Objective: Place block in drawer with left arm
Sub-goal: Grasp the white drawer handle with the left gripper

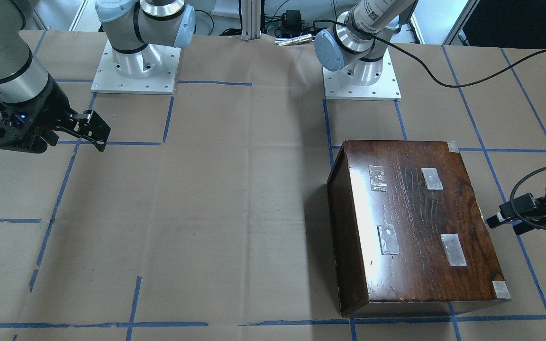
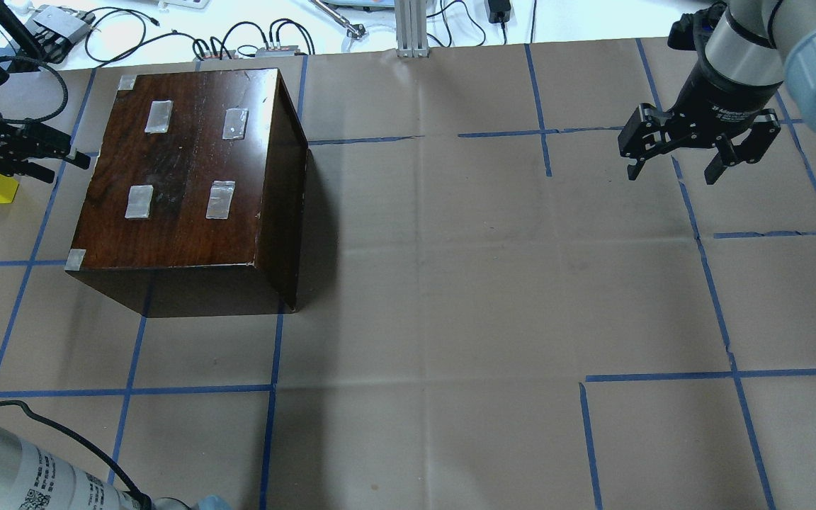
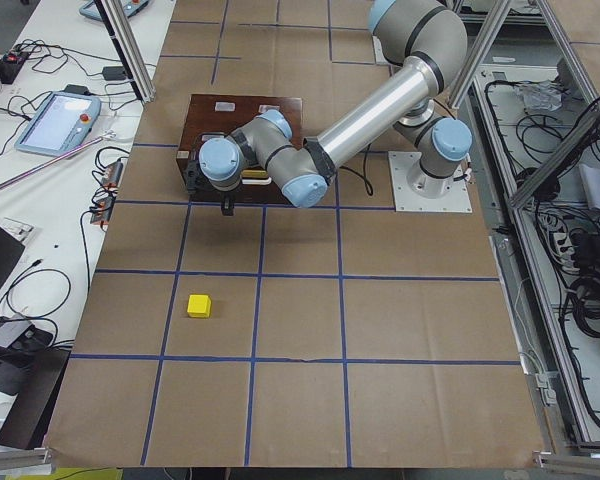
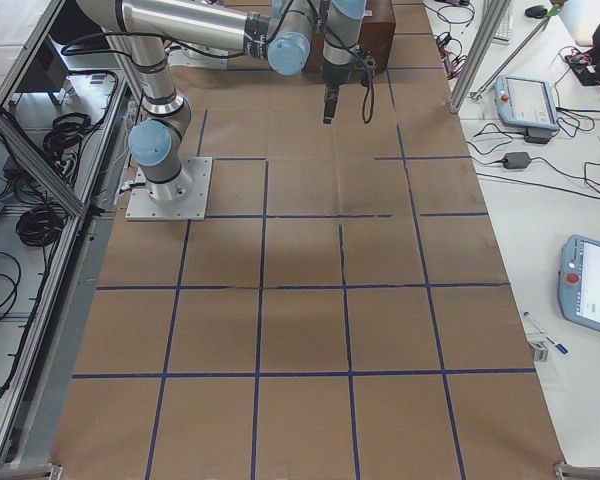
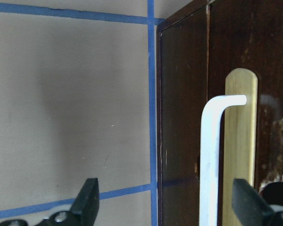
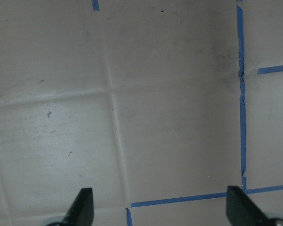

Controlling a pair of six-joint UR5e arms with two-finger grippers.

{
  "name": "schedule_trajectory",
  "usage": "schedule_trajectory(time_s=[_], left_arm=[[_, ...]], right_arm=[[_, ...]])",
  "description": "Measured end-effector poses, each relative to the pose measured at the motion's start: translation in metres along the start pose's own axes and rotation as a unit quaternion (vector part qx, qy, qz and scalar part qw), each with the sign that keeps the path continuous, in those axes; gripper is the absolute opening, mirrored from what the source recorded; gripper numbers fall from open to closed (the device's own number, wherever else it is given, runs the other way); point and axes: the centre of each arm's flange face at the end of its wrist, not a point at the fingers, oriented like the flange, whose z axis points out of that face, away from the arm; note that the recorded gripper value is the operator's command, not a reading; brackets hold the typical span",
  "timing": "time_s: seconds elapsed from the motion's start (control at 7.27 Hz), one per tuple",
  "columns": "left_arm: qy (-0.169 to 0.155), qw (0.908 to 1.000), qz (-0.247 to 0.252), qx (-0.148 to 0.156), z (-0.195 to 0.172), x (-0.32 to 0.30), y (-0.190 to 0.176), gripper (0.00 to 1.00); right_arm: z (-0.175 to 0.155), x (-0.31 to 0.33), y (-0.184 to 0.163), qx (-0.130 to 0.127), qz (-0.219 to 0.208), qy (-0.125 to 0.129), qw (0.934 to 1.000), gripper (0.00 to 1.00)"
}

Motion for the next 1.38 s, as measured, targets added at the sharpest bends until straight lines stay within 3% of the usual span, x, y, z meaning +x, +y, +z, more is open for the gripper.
schedule_trajectory(time_s=[1.38], left_arm=[[0.014,0.9996,-0.008,-0.022,0.031,-0.009,0.002,0.98]], right_arm=[[0.0,0.0,0.0,0.0,0.0,0.0,1.0,1.0]])
